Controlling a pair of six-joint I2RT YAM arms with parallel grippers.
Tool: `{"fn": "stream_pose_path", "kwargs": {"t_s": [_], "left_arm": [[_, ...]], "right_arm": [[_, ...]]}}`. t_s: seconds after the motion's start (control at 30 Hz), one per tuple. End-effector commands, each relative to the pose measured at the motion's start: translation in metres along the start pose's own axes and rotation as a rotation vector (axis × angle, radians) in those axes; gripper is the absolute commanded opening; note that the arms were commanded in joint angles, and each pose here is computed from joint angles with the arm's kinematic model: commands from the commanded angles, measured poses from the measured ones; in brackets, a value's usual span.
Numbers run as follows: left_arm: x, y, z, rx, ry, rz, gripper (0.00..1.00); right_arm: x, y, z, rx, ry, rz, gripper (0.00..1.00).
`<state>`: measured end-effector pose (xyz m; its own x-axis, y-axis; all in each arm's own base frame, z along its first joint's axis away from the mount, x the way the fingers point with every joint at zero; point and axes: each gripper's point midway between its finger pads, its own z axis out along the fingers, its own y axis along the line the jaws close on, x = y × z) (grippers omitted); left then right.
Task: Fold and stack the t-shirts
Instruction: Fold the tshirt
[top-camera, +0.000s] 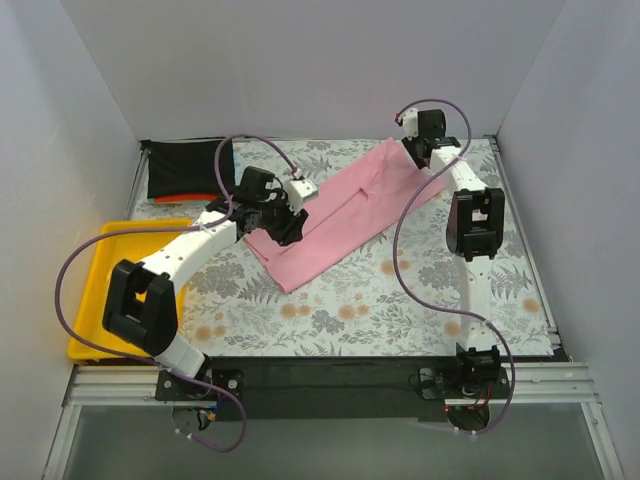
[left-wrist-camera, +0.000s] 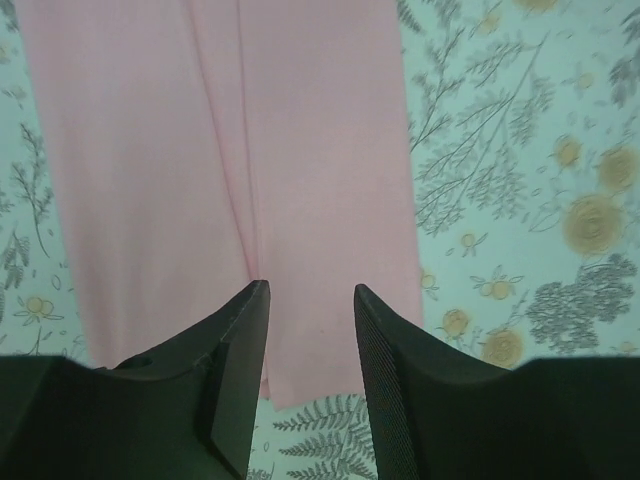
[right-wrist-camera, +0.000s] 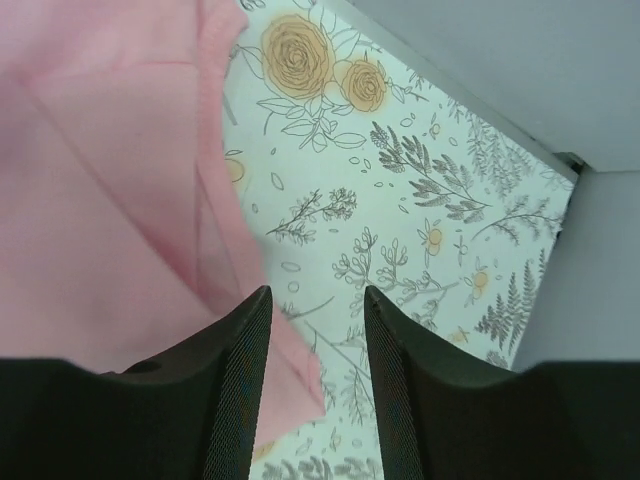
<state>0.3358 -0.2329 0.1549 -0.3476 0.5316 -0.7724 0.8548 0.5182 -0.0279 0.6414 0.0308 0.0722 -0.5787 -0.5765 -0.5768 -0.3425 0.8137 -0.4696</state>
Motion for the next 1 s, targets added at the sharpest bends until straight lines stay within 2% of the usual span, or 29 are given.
{"fn": "stream_pose_path", "kwargs": {"t_s": [0.0,0.03,0.17,0.37,0.43,0.47,0.67,0.7,0.8,0.9,0.97], "left_arm": [[0.047,0.021,0.019,-0.062,0.158,0.063,0.38],[0.05,0.033,0.024,-0.117,0.176,0.055,0.38],[0.054,0.072,0.051,-0.222,0.241,0.066,0.35],[0.065,0.108,0.078,-0.274,0.322,0.116,0.32],[0.089,0.105,0.085,-0.233,0.397,0.145,0.3],[0.094,0.102,0.084,-0.217,0.414,0.147,0.29],[0.147,0.032,0.053,0.005,0.556,0.085,0.25],[0.17,0.013,0.042,0.044,0.617,0.062,0.24],[0.181,-0.034,0.018,0.097,0.684,0.047,0.23],[0.168,-0.111,0.002,0.249,0.687,0.088,0.25],[0.146,-0.164,-0.001,0.375,0.634,0.122,0.27]], "right_arm": [[-0.1,-0.061,-0.094,0.162,-0.331,0.058,0.5],[-0.109,-0.068,-0.12,0.162,-0.364,0.07,0.5],[-0.102,-0.053,-0.155,0.071,-0.372,0.067,0.52],[-0.058,-0.001,-0.179,-0.176,-0.247,0.066,0.57],[-0.039,0.031,-0.192,-0.326,-0.201,0.092,0.66],[-0.027,0.042,-0.193,-0.364,-0.161,0.102,0.66],[0.008,0.07,-0.2,-0.464,-0.047,0.147,0.65],[0.014,0.075,-0.2,-0.482,-0.029,0.152,0.63],[0.03,0.087,-0.202,-0.524,0.028,0.162,0.61],[0.039,0.096,-0.204,-0.556,0.055,0.169,0.59],[0.045,0.104,-0.204,-0.586,0.076,0.178,0.58]]}}
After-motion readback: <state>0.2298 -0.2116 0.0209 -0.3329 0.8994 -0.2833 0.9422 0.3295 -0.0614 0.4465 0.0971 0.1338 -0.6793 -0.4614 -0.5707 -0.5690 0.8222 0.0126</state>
